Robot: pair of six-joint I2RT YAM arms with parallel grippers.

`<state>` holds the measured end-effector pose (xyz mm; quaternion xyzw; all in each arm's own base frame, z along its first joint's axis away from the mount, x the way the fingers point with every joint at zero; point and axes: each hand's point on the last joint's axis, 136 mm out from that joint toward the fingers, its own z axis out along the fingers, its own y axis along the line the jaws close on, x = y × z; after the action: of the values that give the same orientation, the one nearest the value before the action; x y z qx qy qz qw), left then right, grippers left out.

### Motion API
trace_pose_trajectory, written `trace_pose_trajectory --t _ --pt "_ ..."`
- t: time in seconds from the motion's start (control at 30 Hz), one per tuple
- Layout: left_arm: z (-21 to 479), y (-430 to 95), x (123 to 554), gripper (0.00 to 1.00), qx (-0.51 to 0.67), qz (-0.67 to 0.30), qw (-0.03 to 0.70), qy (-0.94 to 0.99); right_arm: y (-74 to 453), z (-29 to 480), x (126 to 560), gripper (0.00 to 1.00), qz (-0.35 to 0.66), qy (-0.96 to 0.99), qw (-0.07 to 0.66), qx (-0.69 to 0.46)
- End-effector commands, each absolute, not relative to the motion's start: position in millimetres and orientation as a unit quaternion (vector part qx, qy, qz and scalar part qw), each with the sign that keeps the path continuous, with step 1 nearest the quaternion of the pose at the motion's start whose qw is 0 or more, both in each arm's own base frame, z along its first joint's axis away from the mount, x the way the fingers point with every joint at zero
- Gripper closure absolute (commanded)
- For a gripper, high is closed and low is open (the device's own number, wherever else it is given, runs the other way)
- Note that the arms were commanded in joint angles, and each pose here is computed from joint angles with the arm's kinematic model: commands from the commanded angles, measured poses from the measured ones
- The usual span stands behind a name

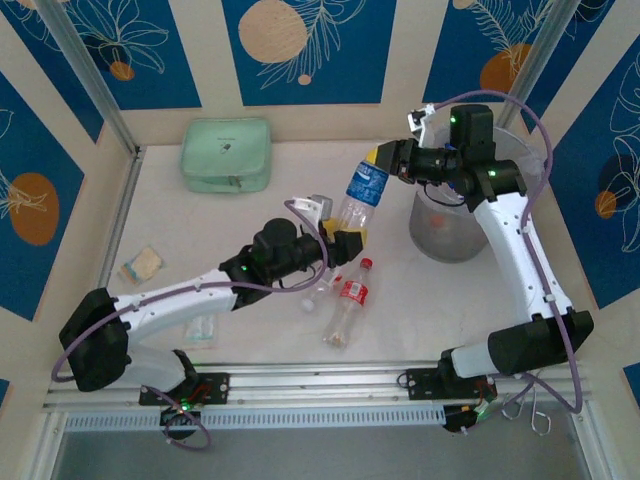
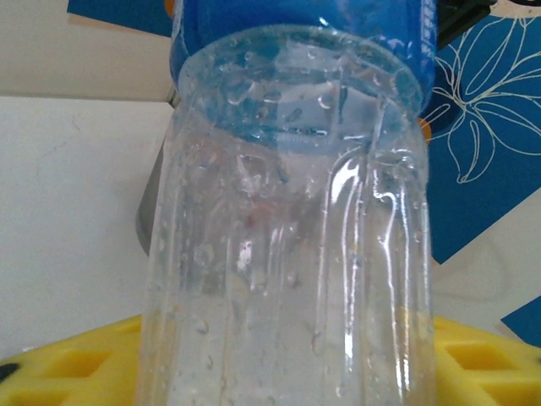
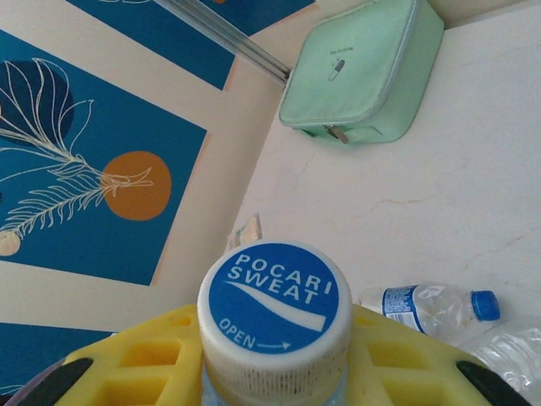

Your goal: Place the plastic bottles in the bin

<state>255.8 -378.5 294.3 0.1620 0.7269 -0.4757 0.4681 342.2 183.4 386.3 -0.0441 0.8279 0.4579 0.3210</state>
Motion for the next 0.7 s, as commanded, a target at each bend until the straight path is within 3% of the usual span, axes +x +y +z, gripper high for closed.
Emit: trace_pose_trajectory --t 0.0,0.03,0.17,0.33,0.53,0.67 --pt "314 -371 261 0.09 0.136 -0.48 0.458 0.736 163 413 342 0.83 0.409 0.827 0.38 -0.065" --pt "314 -367 260 0.02 0.13 -0.475 0.45 0.745 150 418 348 0.84 0.378 0.832 0.402 -0.059" --pt "293 -338 262 0.0 0.093 -0.426 0.445 0.782 68 445 371 1.0 0.196 0.841 0.503 0.03" --pt "256 -309 272 0.0 0.069 -0.373 0.416 0.827 5 494 379 1.0 0.043 0.808 0.581 0.089" --pt "209 -289 270 0.0 0.053 -0.329 0.383 0.862 -47 501 396 1.0 -0.189 0.793 0.575 0.077" --pt "186 -290 266 0.0 0.054 -0.331 0.356 0.872 -65 478 414 1.0 -0.256 0.798 0.542 0.06"
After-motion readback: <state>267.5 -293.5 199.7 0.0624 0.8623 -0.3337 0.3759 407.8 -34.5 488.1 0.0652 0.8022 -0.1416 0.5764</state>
